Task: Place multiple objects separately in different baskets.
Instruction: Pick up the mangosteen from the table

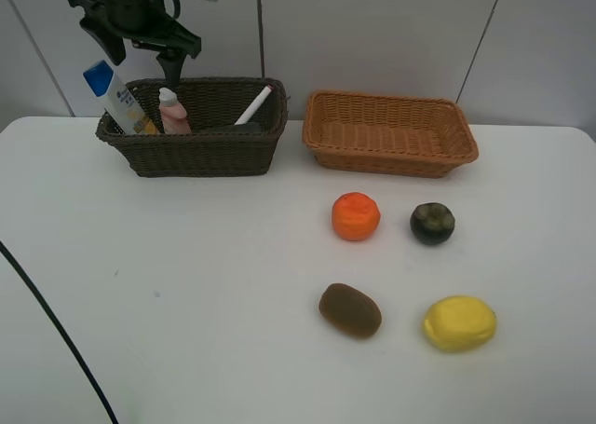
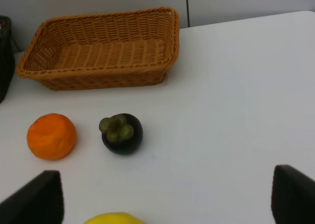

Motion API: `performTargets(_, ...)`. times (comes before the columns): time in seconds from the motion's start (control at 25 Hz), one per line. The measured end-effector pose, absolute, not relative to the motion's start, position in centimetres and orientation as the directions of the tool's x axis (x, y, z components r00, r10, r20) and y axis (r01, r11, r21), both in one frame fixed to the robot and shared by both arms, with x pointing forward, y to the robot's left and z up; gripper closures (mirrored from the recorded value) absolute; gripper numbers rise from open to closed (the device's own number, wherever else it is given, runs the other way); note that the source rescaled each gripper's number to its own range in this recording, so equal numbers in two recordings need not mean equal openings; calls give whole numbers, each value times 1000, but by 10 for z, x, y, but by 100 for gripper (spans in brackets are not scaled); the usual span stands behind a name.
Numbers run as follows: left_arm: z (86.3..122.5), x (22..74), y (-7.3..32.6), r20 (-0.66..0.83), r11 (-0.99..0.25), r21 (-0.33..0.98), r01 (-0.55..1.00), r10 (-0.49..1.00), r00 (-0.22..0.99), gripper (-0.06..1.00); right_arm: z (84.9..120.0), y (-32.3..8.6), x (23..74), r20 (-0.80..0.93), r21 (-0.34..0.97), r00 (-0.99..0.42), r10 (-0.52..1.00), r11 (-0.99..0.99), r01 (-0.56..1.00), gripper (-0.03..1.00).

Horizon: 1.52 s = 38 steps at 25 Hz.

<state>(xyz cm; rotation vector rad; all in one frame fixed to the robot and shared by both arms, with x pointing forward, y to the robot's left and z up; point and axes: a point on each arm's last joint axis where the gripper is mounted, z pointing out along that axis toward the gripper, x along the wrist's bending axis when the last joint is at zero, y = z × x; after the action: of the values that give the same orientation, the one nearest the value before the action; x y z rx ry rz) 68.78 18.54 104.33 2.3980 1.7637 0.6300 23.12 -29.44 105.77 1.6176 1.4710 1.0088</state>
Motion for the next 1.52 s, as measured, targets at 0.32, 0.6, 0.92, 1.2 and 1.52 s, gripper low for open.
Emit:
performTargets(0.32, 1049, 622, 285, 72, 10, 207, 978, 997, -25, -6, 1058, -294, 231, 81, 896, 44, 996, -92, 435, -3)
performTargets(0.6, 1053, 531, 283, -52, 37, 128, 991, 998, -30, -6, 1058, -294, 231, 81, 896, 44, 996, -92, 435, -3)
performTargets(0.92, 1068, 421, 282, -111, 38, 226, 973, 994, -13, -6, 1058, -294, 231, 81, 896, 44, 996, -92, 435, -3)
performTargets(1.2, 1084, 333, 287, -91, -32, 486, 873, 992, 87, -6, 1058, -294, 231, 81, 896, 44, 996, -92, 435, -3)
performTargets(1.52, 1081, 258, 291, -6, -112, 779, 617, 983, 186, -6, 1058, -294, 231, 81, 896, 44, 996, -92, 435, -3)
